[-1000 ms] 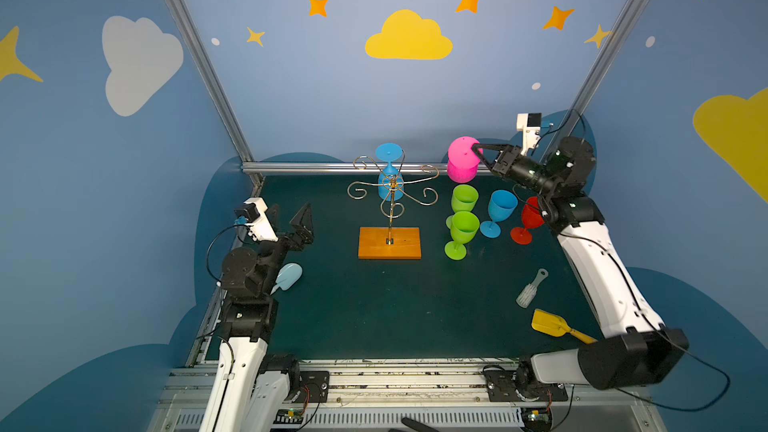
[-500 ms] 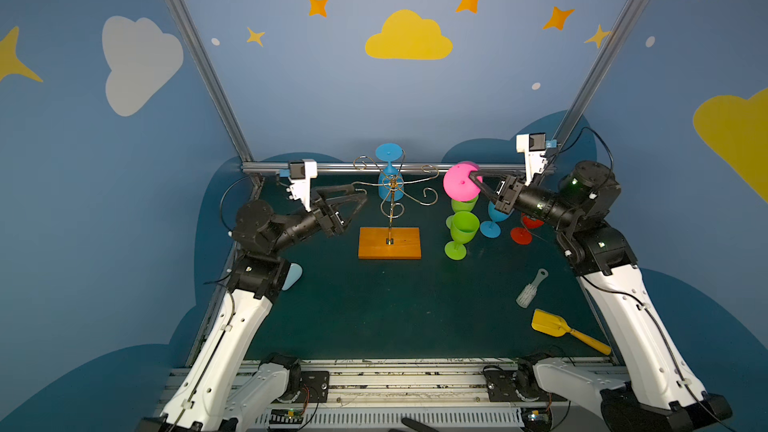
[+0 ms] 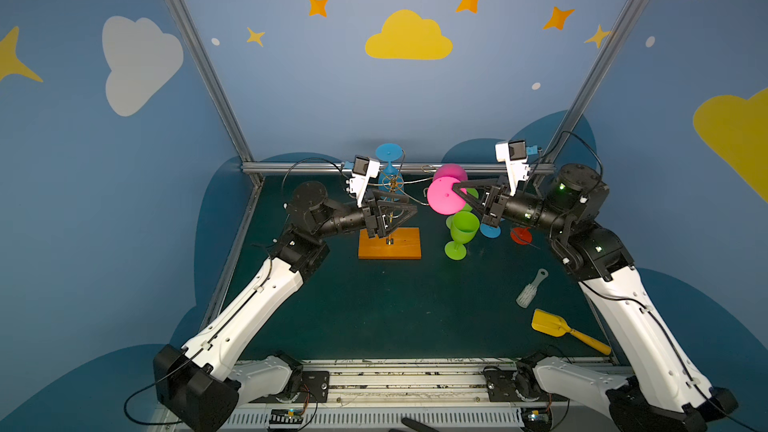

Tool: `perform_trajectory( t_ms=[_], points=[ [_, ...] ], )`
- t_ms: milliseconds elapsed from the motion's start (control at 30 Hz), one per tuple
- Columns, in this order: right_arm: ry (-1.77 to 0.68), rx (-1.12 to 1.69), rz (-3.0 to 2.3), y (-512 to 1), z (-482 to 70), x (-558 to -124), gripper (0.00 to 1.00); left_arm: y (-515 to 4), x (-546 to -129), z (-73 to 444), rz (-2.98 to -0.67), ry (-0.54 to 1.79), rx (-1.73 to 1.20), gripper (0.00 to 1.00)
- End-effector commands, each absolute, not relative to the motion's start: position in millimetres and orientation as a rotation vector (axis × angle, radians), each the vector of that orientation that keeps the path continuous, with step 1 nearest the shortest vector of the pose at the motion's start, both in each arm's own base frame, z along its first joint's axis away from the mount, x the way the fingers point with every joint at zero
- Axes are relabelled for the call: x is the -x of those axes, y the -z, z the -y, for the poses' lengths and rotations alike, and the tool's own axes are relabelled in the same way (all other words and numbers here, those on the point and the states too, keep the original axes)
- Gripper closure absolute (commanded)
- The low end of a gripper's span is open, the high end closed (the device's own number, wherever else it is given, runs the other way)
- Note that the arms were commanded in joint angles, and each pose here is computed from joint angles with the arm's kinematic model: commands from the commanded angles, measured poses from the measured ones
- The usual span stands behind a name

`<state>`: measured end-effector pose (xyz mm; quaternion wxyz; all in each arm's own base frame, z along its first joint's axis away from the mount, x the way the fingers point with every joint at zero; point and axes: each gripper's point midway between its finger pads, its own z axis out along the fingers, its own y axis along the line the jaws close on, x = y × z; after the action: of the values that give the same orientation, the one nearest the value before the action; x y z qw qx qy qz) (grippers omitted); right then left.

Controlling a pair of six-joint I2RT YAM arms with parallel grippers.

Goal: Take the wine glass off the wine glass rack
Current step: 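Close the left gripper on the magenta glass foot beside the right gripper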

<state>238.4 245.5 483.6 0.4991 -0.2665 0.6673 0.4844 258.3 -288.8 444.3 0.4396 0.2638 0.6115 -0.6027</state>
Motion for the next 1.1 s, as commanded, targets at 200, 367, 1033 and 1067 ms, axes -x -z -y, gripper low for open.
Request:
perform_trajectory(
  t_ms=[200,367,1033,1067],
  points=[
    [-1.175,0.703,-1.533,-506,-256,-221,1.00,-468,-253,306,-1.415,1.509,-0.693,0.32],
    [-1.187,0.718,-1.540,-503,-264,-218,1.00,-466,-253,315,-1.417,1.533,-0.702,0.38],
    [-1.058,0.697,-1.553,-499,-251,-216,0.58,-498,-234,299,-1.352,1.677,-0.669,0.97],
    [-1.023,0.687,-1.537,-501,-245,-214,0.51,-502,-233,296,-1.345,1.698,-0.658,0.97]
  ],
)
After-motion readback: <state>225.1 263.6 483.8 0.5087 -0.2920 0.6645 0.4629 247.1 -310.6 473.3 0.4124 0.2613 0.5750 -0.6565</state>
